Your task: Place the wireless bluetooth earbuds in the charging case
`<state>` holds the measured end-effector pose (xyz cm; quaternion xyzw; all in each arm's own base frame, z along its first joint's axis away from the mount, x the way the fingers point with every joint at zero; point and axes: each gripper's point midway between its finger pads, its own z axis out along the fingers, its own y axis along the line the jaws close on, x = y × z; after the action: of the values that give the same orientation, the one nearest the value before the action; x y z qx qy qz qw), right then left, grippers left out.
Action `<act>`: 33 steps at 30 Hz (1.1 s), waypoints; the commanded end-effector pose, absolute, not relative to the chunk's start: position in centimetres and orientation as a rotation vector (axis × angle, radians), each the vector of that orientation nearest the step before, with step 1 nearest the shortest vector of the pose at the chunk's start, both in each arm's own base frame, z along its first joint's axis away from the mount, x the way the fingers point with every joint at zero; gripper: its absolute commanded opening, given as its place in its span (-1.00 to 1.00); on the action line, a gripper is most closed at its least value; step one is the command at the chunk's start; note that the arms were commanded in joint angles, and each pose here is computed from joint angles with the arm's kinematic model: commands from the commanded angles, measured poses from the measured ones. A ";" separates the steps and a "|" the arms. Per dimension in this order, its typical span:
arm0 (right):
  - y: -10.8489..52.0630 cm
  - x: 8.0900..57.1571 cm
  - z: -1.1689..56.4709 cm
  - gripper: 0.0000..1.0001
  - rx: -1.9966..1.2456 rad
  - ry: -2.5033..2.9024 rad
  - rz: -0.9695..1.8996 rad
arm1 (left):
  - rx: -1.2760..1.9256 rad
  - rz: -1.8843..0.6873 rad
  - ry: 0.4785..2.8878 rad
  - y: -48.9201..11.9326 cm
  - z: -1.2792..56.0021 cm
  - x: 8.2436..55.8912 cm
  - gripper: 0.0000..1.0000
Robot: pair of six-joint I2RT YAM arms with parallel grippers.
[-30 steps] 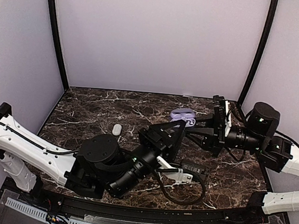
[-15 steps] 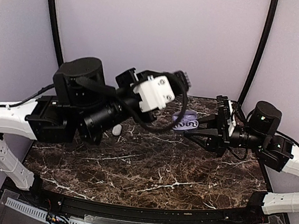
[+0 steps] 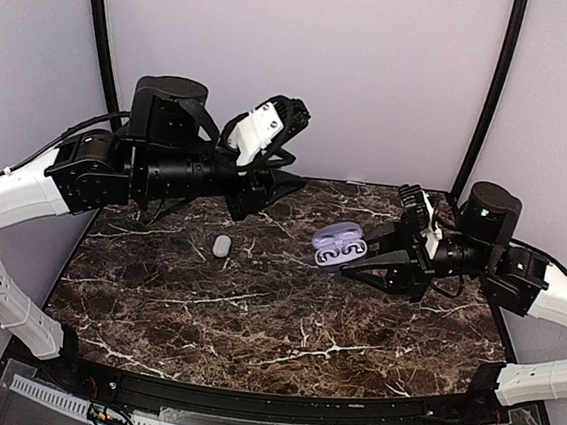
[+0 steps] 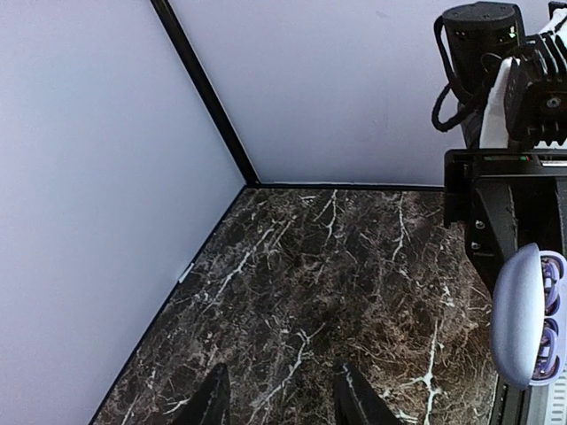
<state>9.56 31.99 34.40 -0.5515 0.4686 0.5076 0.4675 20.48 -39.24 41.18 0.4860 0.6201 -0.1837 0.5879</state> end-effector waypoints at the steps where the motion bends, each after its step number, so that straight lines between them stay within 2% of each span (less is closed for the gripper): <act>1: 32.1 9.1 36.3 -1.00 -1.357 1.102 1.295 | 1.211 -0.548 1.521 -40.3 39.1 19.1 -0.23; 7: 32.8 9.5 36.3 -1.00 -1.361 1.129 1.313 | 1.279 -0.601 1.554 -41.7 37.9 18.4 -0.22; 14: 33.2 10.6 35.7 -1.00 -1.331 1.191 1.290 | 1.371 -0.698 1.476 -41.9 38.8 15.4 -0.24; 27: 33.2 11.5 35.6 -1.00 -1.297 1.231 1.296 | 1.441 -0.496 1.425 -42.7 37.6 13.4 -0.27; 29: 33.1 11.5 35.3 -1.00 -1.302 1.239 1.293 | 1.397 -0.476 1.437 -42.2 38.2 14.1 -0.25; 33: 32.9 11.6 34.8 -1.00 -1.305 1.257 1.268 | 1.310 -0.690 1.463 -39.6 41.8 15.2 -0.06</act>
<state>10.56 33.25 33.26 -0.5390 0.5095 0.5271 0.4148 15.26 -42.67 36.73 0.5771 0.6123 -0.2088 0.4985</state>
